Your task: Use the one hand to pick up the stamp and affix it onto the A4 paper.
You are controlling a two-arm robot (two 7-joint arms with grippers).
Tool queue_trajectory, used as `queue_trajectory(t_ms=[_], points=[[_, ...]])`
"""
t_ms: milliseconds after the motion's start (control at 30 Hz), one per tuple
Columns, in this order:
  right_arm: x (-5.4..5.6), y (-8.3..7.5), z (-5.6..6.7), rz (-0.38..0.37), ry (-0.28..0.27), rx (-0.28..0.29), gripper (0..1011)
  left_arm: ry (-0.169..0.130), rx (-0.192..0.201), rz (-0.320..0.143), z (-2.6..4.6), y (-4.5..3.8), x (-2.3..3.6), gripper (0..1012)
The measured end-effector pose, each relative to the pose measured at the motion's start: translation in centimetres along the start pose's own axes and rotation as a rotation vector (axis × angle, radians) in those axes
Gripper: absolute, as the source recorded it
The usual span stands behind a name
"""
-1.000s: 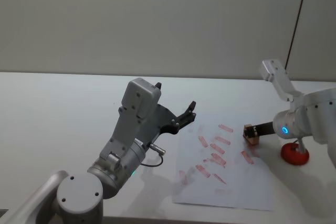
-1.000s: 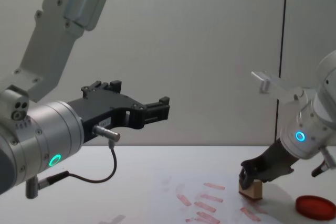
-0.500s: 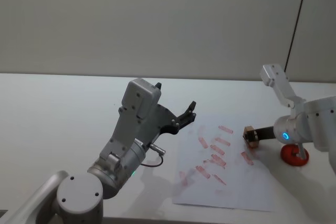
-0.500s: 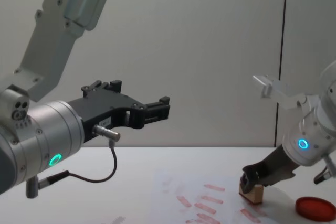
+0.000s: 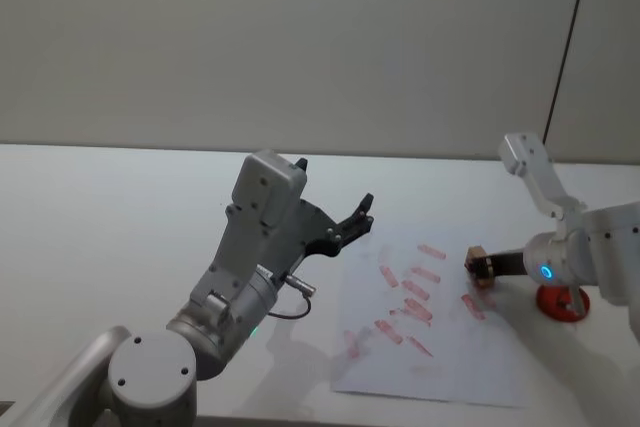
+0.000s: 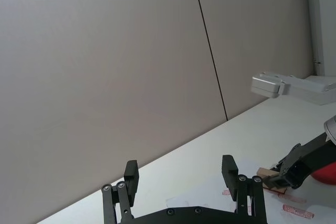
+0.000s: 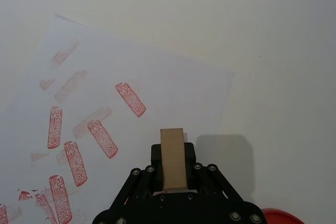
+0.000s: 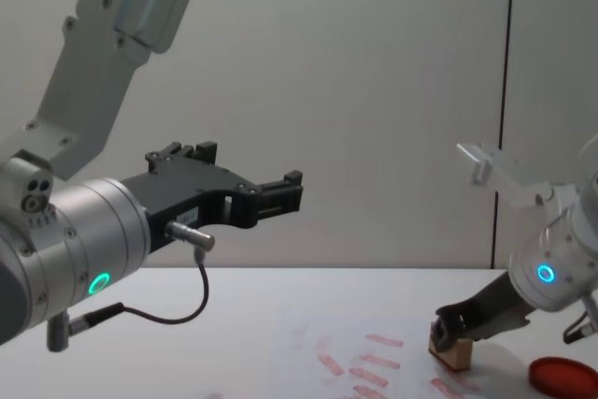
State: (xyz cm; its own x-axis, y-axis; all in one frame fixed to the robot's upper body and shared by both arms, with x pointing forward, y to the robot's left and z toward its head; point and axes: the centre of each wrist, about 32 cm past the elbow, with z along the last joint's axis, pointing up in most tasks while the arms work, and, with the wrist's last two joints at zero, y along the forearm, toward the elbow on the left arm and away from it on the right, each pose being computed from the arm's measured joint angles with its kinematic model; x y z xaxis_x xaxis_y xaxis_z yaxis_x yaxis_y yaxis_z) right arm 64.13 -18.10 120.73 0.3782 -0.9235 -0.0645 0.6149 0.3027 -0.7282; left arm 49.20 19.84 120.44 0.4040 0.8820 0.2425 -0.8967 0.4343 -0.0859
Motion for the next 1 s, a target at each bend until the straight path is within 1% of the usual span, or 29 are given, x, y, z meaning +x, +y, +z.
queue_trajectory(t_ms=[267,467,900,1000], points=[[0.0,0.3,-0.8,-0.003,-0.001,0.002,217,0.000,0.000,0.000,0.00,0.00,0.00,1002],[0.0,0.2,-0.9,-0.002,-0.001,0.010,217,0.000,0.000,0.000,0.00,0.00,0.00,1002],[-0.2,-0.7,-0.6,0.013,0.006,0.057,217,0.000,0.000,0.000,0.00,0.00,0.00,1002],[-0.3,-1.2,-0.2,0.018,0.003,0.079,217,0.000,0.000,0.000,0.00,0.00,0.00,1002]])
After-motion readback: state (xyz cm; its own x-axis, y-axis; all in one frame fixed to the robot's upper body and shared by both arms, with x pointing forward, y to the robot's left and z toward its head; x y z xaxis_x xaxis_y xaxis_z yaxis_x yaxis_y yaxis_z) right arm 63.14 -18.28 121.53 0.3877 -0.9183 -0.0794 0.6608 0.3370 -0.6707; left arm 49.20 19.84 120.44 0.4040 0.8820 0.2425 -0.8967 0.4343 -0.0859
